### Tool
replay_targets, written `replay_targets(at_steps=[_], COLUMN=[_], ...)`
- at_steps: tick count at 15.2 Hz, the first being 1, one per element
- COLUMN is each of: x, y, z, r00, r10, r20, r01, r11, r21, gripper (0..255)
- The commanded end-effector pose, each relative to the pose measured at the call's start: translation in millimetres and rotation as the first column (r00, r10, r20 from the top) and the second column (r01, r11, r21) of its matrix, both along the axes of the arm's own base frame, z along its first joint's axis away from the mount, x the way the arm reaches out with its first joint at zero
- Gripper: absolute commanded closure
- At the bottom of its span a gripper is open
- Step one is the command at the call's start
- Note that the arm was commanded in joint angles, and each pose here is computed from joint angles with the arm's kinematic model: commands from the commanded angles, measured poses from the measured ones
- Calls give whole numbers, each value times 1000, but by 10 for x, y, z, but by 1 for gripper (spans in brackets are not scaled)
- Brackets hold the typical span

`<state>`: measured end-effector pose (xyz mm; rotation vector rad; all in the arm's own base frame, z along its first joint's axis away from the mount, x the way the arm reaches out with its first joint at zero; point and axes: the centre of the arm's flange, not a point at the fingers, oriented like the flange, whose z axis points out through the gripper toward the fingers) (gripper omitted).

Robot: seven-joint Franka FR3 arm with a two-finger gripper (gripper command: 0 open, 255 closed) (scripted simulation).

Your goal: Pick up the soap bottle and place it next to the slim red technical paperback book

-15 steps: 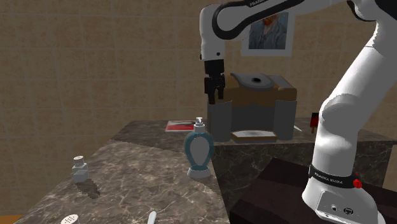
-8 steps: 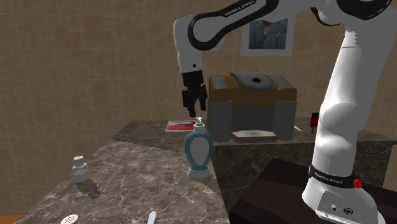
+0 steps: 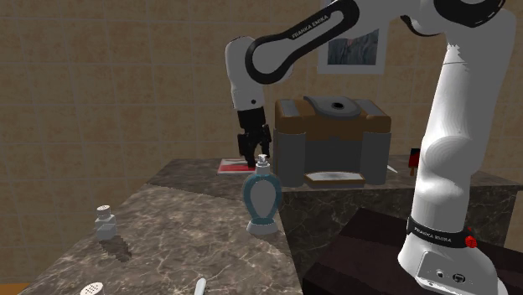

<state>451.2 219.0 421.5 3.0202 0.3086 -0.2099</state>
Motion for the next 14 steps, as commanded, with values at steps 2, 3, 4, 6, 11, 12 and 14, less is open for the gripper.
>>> replay_targets(at_steps=[2, 3, 4, 6, 11, 12, 14], x=[-5, -5, -5, -5, -5, -5, -5], y=[-1, -1, -1, -1, -1, -1, -3], z=[-53, -53, -53, -53, -53, -53, -53], r00=[1000, 1000, 1000, 1000, 1000, 1000, 1000], r10=[0, 0, 0, 0, 0, 0, 0], r20=[0, 0, 0, 0, 0, 0, 0], r01=[0, 0, 0, 0, 0, 0, 0], r11=[1000, 1000, 1000, 1000, 1000, 1000, 1000], r21=[0, 0, 0, 0, 0, 0, 0], gripper=[0, 0, 0, 0, 255, 255, 255])
